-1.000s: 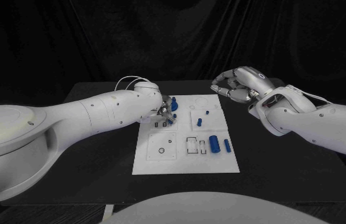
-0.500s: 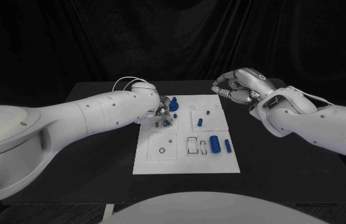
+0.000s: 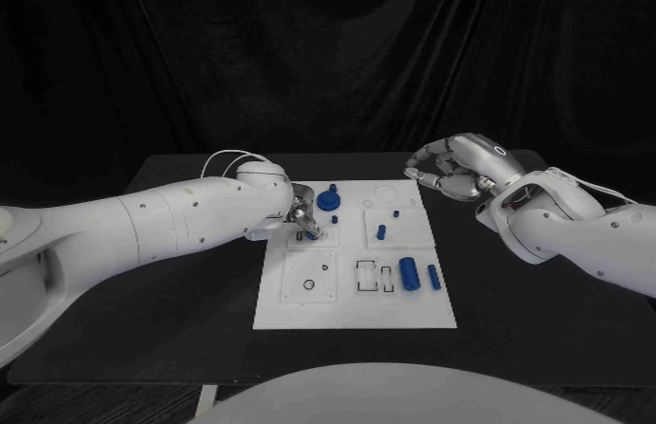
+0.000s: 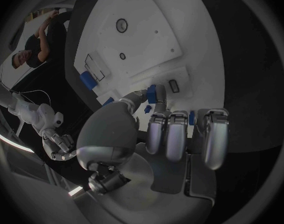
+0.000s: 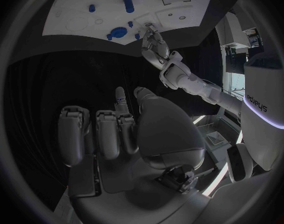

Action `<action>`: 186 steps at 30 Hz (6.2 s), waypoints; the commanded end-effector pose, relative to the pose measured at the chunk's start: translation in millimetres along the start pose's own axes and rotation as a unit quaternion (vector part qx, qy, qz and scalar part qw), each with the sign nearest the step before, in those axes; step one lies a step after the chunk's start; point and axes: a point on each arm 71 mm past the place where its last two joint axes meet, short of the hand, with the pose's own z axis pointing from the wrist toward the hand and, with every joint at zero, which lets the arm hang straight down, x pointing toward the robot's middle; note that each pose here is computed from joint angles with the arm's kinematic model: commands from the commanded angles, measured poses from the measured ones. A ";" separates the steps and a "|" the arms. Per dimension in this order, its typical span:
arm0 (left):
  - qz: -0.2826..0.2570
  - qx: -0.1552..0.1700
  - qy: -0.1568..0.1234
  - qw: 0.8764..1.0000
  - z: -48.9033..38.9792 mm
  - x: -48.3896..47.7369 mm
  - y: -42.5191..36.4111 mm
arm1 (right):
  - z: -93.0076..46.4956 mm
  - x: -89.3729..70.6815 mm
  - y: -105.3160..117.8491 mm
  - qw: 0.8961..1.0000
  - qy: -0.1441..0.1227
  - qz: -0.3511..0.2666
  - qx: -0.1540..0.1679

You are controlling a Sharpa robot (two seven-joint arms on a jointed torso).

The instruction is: Assemble the parts on the task board

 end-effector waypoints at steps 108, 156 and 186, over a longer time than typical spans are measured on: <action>-0.087 -0.024 -0.008 0.996 8.9 13.7 2.4 | -1.4 9.7 -4.8 0.999 0.028 0.003 0.025; -0.091 -0.029 -0.010 0.995 9.9 15.0 7.2 | -1.6 12.3 -5.9 0.999 0.034 0.004 0.029; -0.100 -0.022 -0.027 0.994 7.9 14.6 7.1 | -2.1 12.4 -6.9 0.999 0.033 0.003 0.032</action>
